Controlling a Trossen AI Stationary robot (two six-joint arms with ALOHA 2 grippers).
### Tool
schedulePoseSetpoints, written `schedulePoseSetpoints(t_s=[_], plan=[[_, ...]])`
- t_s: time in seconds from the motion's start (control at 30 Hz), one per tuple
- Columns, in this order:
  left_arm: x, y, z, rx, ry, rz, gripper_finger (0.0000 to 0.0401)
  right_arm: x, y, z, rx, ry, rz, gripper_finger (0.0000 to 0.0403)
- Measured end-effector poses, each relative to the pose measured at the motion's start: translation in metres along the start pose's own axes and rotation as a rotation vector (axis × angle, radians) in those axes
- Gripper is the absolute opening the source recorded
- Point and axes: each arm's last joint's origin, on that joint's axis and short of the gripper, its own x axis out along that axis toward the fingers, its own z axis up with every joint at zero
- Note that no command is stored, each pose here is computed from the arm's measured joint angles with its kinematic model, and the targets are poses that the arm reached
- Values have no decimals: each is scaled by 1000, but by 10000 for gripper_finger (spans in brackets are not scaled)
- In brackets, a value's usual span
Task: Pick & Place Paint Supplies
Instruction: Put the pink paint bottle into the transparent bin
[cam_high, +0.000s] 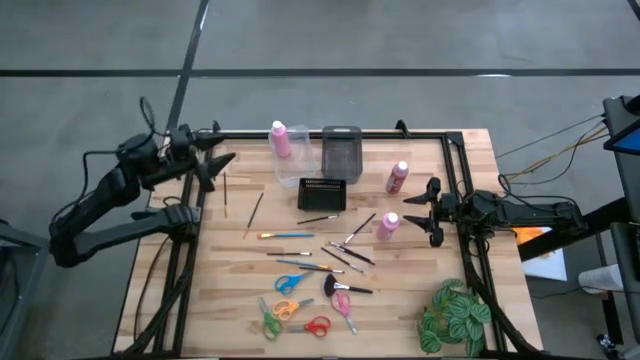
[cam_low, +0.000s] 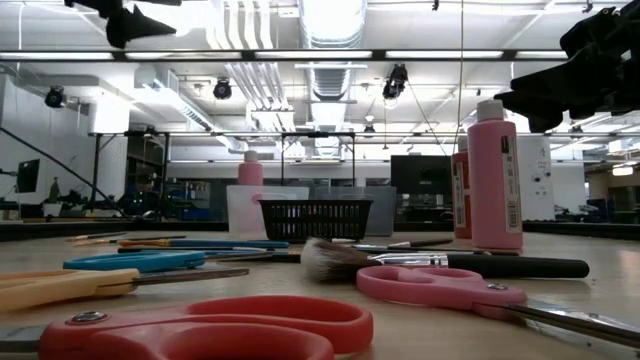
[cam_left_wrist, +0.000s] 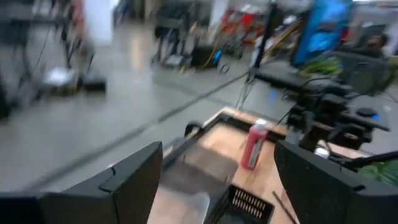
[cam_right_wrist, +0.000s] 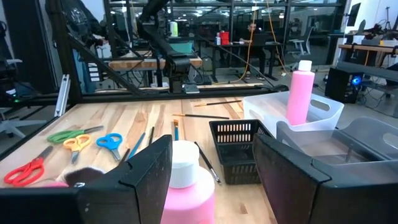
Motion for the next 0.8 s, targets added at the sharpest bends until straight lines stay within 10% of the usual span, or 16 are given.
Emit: schedulePoseSetpoints(t_s=[0.8], plan=[[-8, 3, -65, 5, -184, -92, 311, 0, 0, 0, 1, 1, 0, 221]])
